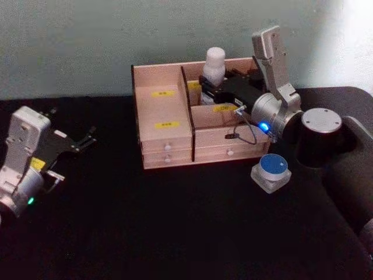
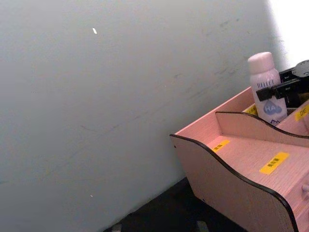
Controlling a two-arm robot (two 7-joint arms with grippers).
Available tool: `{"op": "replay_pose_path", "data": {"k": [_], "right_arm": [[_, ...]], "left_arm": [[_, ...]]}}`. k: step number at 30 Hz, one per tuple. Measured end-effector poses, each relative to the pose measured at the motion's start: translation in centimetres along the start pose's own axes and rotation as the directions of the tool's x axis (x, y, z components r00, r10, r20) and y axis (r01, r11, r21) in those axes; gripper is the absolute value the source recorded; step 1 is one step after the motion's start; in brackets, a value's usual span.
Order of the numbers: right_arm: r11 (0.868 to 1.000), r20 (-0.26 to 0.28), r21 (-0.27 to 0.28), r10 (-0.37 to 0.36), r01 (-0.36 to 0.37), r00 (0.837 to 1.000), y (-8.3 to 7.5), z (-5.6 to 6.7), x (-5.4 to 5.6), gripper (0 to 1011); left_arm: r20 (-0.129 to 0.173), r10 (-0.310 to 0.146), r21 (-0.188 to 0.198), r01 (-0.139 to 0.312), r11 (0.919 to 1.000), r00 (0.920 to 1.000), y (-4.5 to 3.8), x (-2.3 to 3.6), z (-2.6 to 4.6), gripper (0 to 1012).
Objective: Pick up the facial cleanser and watermelon frost from the table and place them into the tiered storage box.
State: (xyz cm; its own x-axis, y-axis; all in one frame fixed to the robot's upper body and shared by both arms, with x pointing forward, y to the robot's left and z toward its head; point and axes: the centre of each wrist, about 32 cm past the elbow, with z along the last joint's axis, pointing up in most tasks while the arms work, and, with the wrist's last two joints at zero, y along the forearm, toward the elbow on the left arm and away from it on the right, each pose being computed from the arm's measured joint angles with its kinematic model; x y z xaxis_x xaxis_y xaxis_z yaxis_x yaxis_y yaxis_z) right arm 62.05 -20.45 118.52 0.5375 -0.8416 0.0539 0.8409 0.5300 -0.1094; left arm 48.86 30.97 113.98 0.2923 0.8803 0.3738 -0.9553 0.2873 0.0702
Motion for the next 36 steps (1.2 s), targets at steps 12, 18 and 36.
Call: {"op": "replay_pose_path", "data": {"k": [12,18,36], "right_arm": [[1.0,-0.002,-0.029,-0.001,0.001,1.0,0.35,-0.25,-0.1,589],[1.0,-0.002,-0.029,-0.002,0.002,1.0,0.34,-0.25,-0.09,589],[1.0,-0.002,-0.026,-0.003,0.003,1.0,0.31,-0.25,-0.04,898]], "left_arm": [[0.0,0.0,0.0,0.0,1.0,1.0,0.0,0.0,0.0,1001],[0.0,0.0,0.0,0.0,1.0,1.0,0.0,0.0,0.0,1001],[0.0,0.0,0.0,0.0,1.0,1.0,0.0,0.0,0.0,1001]]}}
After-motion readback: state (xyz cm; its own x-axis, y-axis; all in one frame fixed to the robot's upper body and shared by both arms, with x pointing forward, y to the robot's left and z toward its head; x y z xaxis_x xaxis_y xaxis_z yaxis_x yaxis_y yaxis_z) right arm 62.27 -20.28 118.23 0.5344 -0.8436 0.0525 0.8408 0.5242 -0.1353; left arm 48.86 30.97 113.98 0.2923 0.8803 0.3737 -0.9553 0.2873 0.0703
